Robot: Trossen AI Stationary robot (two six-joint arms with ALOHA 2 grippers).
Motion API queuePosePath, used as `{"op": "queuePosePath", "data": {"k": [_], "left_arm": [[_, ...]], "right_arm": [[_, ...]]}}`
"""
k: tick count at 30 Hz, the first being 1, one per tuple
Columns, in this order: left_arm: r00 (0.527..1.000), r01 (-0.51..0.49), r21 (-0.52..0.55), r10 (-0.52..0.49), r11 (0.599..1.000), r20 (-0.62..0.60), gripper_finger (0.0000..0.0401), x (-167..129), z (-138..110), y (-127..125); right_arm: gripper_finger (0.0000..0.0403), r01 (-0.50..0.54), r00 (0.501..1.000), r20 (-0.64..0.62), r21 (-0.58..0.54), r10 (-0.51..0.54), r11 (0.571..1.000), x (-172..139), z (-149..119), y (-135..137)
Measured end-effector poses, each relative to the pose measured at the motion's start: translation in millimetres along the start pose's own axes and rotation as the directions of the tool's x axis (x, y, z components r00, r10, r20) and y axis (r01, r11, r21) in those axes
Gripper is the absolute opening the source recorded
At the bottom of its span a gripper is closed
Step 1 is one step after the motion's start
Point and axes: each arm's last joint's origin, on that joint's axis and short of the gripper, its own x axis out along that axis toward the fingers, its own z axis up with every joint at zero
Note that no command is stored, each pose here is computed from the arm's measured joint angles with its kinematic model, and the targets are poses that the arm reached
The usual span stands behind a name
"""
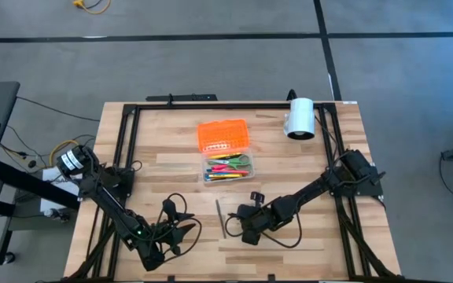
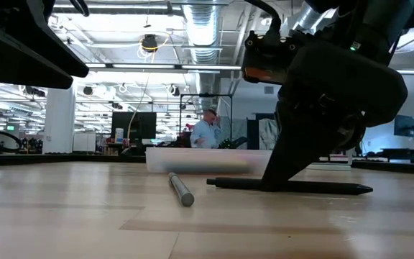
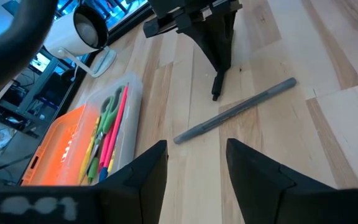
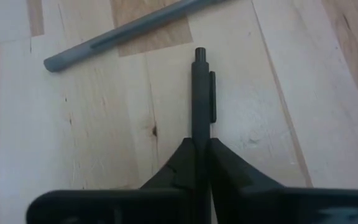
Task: Pick & place school supplies into a supply box
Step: Put the black pen into the supply box
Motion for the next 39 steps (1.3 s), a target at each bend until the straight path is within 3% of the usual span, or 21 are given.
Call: {"op": "queuePosePath", "data": {"k": [20, 32, 39], "left_arm": [[1.000, 0.000, 0.000, 0.000, 1.000, 0.000, 0.0157, 0.0, 0.0, 0.0], [1.000, 0.000, 0.000, 0.000, 1.000, 0.000, 0.0157, 0.1, 0.0, 0.0], [1.000, 0.001, -0.001, -0.001, 1.000, 0.000, 0.0157, 0.0, 0.1, 0.0]], "right_arm": [[0.0049, -0.008, 1.000, -0.001, 0.055, 0.008, 0.998, 0.0, 0.2, 0.3], [0.0018, -0.050, 0.998, -0.039, 0.065, 0.052, 0.997, -1.1, -0.1, 0.7], [0.0021, -0.048, 0.998, -0.042, 0.064, 0.051, 0.997, -2.0, 1.0, 1.2]]}}
